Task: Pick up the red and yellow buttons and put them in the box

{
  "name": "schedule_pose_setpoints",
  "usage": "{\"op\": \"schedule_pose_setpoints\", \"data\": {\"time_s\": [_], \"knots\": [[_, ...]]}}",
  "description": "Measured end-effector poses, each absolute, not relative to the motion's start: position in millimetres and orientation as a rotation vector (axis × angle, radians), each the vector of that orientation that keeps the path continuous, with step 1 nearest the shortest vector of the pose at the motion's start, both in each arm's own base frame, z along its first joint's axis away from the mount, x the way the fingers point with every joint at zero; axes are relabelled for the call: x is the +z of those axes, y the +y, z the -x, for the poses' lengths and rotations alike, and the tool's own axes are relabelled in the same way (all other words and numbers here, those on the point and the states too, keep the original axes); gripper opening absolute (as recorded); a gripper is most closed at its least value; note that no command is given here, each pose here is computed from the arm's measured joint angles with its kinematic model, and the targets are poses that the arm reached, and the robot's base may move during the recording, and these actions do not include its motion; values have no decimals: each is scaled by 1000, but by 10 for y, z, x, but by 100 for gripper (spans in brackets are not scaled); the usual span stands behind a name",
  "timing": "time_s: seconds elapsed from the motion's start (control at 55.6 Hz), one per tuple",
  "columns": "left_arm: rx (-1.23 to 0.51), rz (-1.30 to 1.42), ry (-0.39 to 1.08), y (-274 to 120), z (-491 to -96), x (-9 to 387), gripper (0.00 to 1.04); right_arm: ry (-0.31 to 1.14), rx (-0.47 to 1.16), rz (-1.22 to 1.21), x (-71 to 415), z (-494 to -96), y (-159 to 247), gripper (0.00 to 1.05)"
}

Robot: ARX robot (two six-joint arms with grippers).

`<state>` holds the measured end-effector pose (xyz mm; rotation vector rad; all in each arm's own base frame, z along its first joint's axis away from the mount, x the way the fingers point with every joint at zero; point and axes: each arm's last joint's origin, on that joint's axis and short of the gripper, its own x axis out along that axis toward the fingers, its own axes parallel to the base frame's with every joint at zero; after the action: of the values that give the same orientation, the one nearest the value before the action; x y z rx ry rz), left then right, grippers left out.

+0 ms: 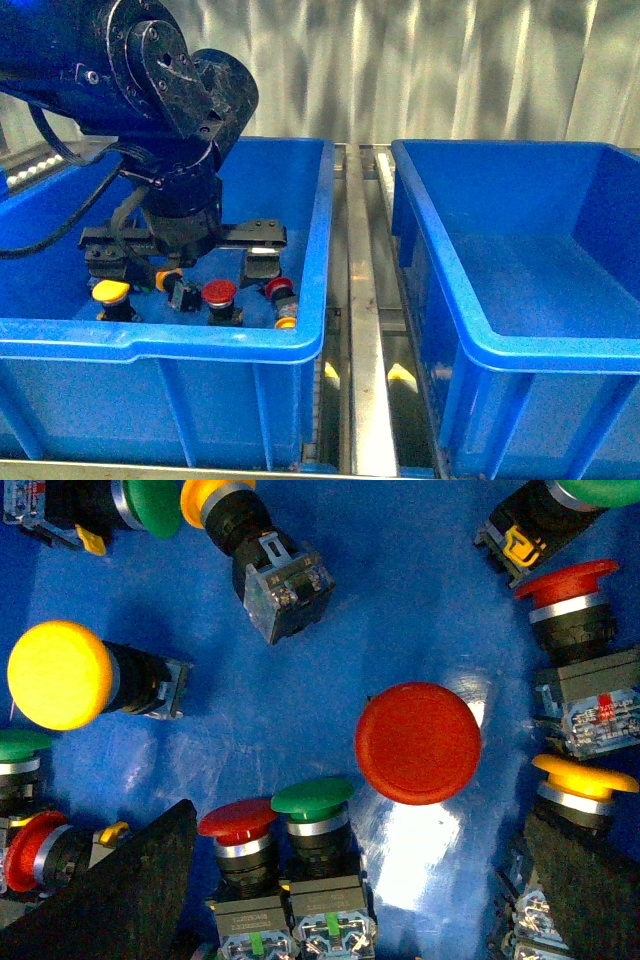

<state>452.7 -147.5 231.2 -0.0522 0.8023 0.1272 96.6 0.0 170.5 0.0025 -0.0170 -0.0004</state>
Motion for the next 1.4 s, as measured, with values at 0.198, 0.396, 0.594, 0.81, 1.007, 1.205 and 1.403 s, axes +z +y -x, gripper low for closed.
{"op": "schedule_pose_setpoints", "data": {"time_s": [0.198,0.396,0.594,0.81,1.007,1.205,1.403], "knots": [[137,58,802,-1449,-4535,2311,97,-17,0,-2,1705,-966,0,98],[133,65,798,-1439,-4548,2302,97,-17,0,-2,1705,-966,0,98],[136,58,817,-1456,-4599,2197,97,-17,0,-2,1705,-966,0,98],[137,50,836,-1505,-4730,2087,97,-17,-1,-2,1705,-966,0,98],[134,41,820,-1548,-4828,2110,97,-17,0,-2,1705,-966,0,98],[141,28,832,-1568,-4876,2053,97,-17,-1,-2,1705,-966,0,98],[144,23,832,-1580,-4904,2032,97,-17,0,-2,1705,-966,0,98]]}}
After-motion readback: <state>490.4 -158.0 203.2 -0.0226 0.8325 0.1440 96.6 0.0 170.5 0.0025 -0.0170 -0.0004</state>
